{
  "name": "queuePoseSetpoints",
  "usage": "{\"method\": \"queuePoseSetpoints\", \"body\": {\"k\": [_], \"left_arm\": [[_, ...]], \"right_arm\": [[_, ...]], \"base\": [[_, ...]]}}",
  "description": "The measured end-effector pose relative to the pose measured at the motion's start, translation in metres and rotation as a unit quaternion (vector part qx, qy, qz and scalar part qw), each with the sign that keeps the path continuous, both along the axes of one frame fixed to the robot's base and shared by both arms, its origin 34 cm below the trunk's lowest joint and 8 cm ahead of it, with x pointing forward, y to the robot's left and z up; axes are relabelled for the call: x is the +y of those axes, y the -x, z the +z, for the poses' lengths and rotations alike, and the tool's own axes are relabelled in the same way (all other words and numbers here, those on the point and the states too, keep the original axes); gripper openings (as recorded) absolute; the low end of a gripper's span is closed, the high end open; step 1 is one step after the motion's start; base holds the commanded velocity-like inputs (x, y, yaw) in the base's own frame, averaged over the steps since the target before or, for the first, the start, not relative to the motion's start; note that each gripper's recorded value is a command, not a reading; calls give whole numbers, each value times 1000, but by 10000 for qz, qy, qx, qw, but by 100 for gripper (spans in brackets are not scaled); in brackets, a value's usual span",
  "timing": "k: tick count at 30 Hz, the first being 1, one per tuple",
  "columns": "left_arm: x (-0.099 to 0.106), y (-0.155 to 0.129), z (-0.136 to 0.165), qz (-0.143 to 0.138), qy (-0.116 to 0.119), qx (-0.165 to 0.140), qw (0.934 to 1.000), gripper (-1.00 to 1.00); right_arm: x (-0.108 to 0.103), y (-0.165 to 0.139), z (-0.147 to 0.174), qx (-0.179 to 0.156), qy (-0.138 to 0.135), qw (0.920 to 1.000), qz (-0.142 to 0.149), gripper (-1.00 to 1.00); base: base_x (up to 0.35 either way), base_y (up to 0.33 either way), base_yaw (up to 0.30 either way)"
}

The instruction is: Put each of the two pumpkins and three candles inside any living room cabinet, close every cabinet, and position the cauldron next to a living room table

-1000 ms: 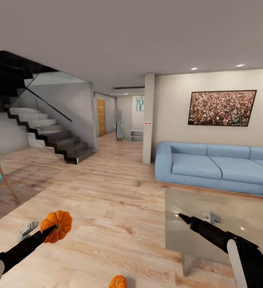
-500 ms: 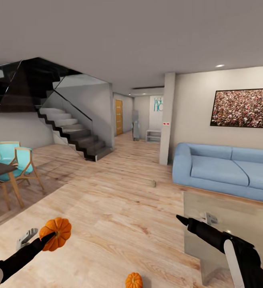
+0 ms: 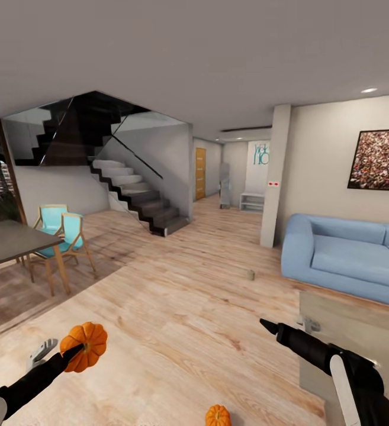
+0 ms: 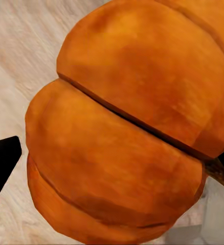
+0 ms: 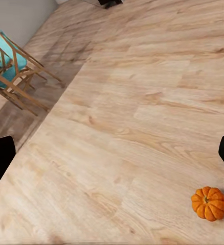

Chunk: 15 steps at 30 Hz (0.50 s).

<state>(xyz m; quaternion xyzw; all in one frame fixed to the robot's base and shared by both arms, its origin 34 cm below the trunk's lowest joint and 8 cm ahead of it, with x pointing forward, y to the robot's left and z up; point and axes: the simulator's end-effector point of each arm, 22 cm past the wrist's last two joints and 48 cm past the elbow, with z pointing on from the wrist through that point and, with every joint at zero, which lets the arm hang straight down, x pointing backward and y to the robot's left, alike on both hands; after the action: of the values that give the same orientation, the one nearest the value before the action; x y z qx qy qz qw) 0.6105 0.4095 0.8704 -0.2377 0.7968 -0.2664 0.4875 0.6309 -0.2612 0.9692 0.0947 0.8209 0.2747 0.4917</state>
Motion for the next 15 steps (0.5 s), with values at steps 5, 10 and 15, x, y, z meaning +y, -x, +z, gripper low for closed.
{"method": "queuePoseSetpoints", "body": {"k": [5, 10, 15], "left_arm": [[-2, 1, -8, 41, 28, 19, 10000, -100], [-2, 2, -10, 49, 45, 29, 10000, -100], [-2, 2, -10, 50, 45, 32, 10000, -100]], "right_arm": [[1, 0, -2, 18, -28, 10000, 9, 100], [3, 1, -13, 144, -73, 9999, 25, 100], [4, 2, -18, 204, -88, 9997, 32, 100]], "base": [[0, 180, 280], [0, 277, 280], [0, 290, 280]]}}
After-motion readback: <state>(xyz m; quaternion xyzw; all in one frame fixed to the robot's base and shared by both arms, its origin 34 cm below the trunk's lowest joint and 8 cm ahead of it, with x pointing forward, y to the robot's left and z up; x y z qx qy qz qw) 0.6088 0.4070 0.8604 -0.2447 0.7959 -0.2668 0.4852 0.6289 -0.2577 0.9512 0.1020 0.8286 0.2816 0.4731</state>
